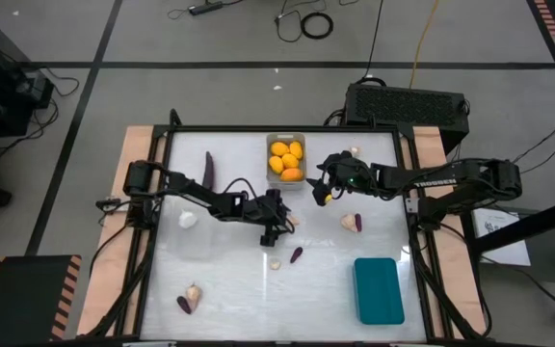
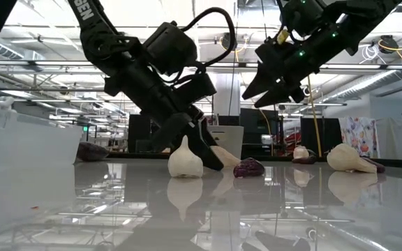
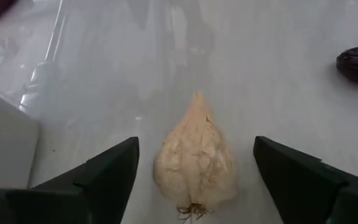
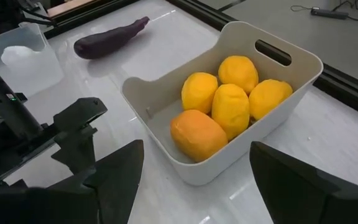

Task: Sort produce into baskets
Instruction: Put the garlic into the transparent bin

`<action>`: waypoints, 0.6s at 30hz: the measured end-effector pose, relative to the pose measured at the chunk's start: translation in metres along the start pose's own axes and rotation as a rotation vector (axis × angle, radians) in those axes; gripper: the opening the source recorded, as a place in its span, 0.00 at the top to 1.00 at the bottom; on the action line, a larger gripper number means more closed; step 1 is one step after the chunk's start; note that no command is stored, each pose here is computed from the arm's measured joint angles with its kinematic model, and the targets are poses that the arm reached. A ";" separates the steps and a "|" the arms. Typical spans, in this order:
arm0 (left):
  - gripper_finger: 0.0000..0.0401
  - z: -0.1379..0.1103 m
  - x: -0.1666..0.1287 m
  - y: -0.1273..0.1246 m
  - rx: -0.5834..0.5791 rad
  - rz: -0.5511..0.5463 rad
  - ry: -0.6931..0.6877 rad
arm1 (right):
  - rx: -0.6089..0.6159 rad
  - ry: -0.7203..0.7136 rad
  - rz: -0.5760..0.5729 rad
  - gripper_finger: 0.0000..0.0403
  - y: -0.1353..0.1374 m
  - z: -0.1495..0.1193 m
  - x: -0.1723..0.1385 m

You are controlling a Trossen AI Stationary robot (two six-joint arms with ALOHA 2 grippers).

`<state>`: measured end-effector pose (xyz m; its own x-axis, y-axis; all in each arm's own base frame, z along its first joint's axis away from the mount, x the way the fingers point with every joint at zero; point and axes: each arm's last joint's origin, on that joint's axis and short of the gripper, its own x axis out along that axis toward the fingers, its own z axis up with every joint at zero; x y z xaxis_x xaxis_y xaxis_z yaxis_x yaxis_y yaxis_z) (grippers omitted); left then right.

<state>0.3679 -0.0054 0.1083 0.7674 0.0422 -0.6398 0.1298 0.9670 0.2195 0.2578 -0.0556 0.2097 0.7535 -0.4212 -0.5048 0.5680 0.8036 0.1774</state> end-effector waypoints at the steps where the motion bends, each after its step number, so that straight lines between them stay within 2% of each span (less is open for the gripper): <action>1: 0.22 0.000 0.000 0.000 0.001 0.000 0.000 | 0.000 0.000 0.000 0.29 0.000 0.000 0.000; 7: 0.38 0.001 0.000 0.000 0.001 -0.006 0.003 | 0.000 0.000 0.000 0.29 0.000 0.000 0.000; 13: 0.56 0.012 0.001 0.001 0.003 0.000 -0.023 | 0.000 0.000 0.000 0.29 0.000 0.000 0.000; 16: 0.63 0.019 -0.005 0.003 -0.017 -0.014 0.037 | 0.000 0.000 0.000 0.29 0.000 0.000 0.000; 18: 0.65 0.033 -0.017 0.007 -0.017 -0.025 0.084 | 0.000 0.000 0.000 0.29 0.000 0.000 0.000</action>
<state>0.3768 -0.0079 0.1447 0.7085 0.0379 -0.7047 0.1373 0.9721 0.1904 0.2578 -0.0555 0.2097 0.7535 -0.4208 -0.5051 0.5678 0.8038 0.1773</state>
